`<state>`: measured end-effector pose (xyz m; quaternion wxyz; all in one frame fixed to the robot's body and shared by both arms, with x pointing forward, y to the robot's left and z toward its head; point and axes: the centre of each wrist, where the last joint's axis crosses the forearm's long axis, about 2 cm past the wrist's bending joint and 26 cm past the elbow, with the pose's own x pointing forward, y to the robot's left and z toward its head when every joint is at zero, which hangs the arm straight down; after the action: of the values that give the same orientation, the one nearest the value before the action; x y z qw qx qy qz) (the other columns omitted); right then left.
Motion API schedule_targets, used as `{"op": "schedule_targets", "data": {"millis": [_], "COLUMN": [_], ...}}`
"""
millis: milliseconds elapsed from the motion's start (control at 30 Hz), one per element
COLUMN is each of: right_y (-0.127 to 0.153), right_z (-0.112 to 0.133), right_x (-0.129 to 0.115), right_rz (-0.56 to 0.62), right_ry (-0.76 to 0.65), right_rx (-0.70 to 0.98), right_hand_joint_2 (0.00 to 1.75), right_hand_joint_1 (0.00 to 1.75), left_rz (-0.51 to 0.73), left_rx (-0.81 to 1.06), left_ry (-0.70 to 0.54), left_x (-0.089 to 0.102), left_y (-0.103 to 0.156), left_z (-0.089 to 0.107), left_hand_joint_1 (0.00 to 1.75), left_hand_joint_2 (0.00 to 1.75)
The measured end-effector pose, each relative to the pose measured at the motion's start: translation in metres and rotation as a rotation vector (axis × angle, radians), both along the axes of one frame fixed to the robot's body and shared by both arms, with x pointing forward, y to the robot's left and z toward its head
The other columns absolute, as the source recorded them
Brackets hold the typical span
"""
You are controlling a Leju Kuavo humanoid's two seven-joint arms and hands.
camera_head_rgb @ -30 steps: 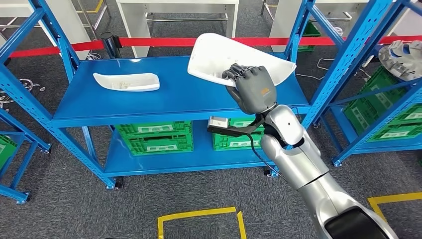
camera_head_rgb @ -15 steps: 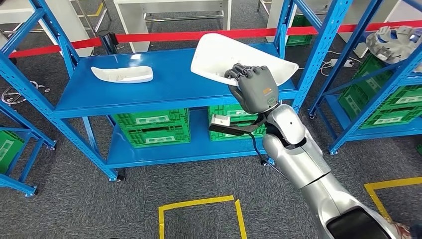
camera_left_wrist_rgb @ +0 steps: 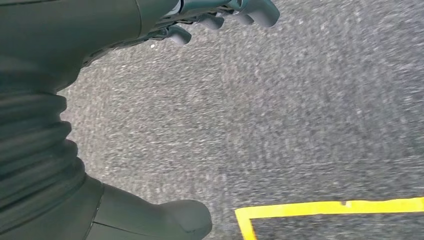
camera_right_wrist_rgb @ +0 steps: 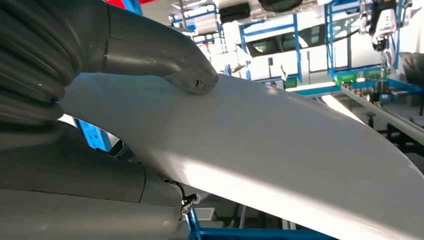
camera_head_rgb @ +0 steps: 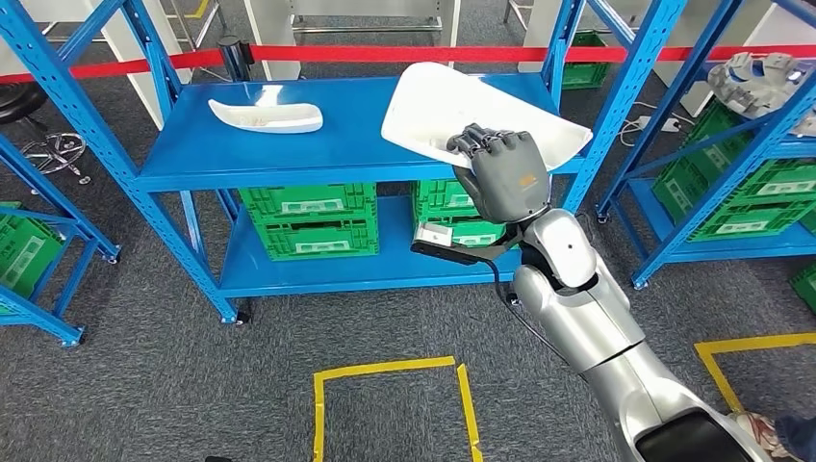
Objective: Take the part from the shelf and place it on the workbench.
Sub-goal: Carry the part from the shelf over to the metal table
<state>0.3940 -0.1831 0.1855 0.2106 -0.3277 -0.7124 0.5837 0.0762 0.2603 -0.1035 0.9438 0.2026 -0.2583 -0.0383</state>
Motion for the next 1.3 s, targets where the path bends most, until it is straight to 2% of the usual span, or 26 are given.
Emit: {"op": "schedule_targets", "data": {"millis": [133,533,1300], "right_y": [-0.002,-0.005,-0.011], "right_z": [-0.005,0.0,-0.002], "right_x": [-0.004,-0.002,-0.003], "right_rz": [-0.005,-0.031,-0.054], "right_ry": [0.004,-0.03,-0.021], "right_rx": [-0.007,0.0,0.009], "right_hand_joint_2": [1.75,1.75,1.75], "right_hand_joint_1": [1.75,1.75,1.75], "left_rz": [0.001,-0.014,-0.015], "left_rx": [-0.002,0.018,0.013], "left_ry": [0.0,-0.035,-0.022], "left_x": [0.0,0.003,0.005], "left_y": [0.0,0.001,0.003], "left_z": [0.0,0.001,0.001], "left_hand_joint_1": [0.0,0.0,0.0], "left_hand_joint_2": [1.75,1.75,1.75]}}
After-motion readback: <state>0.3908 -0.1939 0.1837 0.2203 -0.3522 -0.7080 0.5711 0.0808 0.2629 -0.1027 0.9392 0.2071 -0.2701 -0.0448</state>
